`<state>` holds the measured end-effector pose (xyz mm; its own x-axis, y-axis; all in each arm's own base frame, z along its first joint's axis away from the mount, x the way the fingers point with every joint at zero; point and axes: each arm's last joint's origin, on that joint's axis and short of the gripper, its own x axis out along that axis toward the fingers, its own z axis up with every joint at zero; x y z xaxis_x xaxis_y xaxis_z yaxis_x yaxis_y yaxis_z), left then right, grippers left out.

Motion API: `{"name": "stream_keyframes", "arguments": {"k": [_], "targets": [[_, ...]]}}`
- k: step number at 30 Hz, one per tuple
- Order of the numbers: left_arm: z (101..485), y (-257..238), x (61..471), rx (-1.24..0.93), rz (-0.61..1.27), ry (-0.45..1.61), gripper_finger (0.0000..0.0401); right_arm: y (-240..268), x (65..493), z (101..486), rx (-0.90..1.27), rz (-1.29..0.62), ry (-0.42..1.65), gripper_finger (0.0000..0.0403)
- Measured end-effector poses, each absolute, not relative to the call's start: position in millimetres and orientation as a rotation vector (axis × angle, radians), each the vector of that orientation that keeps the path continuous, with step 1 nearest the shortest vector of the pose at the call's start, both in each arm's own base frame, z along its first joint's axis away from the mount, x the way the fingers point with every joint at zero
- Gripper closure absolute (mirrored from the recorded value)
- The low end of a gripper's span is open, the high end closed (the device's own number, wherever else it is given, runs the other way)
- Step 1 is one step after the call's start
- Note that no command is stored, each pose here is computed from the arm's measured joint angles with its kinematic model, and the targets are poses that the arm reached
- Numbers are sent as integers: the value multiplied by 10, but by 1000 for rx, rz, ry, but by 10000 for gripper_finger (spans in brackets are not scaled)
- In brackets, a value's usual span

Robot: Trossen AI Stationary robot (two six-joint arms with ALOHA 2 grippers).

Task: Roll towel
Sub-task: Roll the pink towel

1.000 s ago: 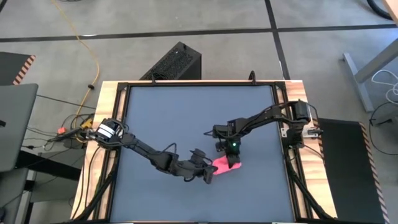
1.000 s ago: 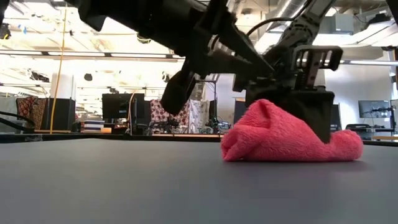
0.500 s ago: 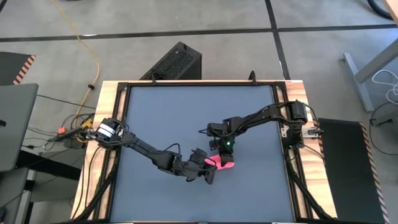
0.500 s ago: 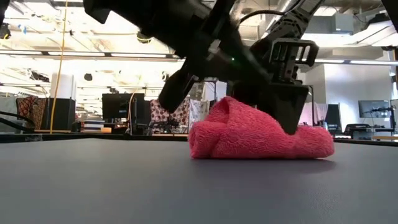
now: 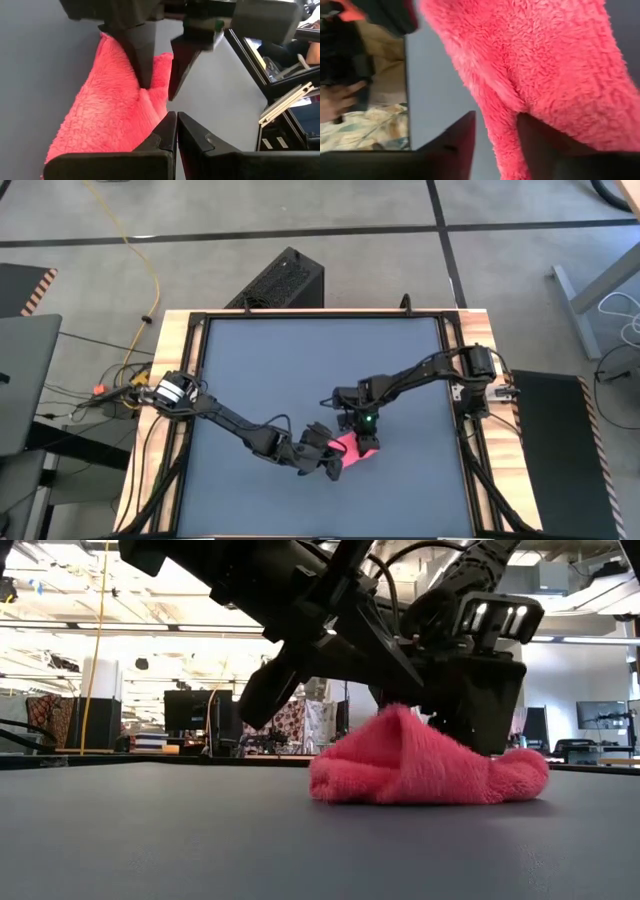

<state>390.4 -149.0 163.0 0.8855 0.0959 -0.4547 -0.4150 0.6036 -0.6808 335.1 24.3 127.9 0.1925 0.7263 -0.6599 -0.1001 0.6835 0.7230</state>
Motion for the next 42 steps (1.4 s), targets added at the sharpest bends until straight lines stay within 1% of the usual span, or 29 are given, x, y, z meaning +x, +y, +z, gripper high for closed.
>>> {"name": "stream_keyframes", "arguments": {"k": [4,7,13,18,22,27,29,31,36,39,42], "targets": [[1625,-1488,3903,-876,298,407,401,299,3351,1281,567,570,1275,166],[1625,-1489,3904,-876,295,409,401,329,3354,1285,562,542,1283,141],[1608,-1439,3911,-843,310,423,401,333,3336,1427,540,497,1251,142],[1566,-1362,3910,-788,339,463,401,337,3252,1792,426,378,1152,142],[1514,-1317,3888,-694,347,530,401,342,3151,2041,387,336,1096,142],[1513,-1292,3910,-643,255,580,395,325,3046,2215,409,292,1076,142],[1522,-1283,3923,-635,221,584,381,325,3010,2250,414,271,1083,142],[1544,-1273,3946,-633,186,572,357,320,2974,2273,404,248,1093,142],[1600,-1252,3993,-662,142,520,279,295,2903,2271,360,181,1142,143],[1572,-1219,3984,-674,180,546,239,291,2897,2265,349,166,1149,143],[1448,-1184,3903,-639,267,666,223,305,2908,2271,344,171,1135,143]]}}
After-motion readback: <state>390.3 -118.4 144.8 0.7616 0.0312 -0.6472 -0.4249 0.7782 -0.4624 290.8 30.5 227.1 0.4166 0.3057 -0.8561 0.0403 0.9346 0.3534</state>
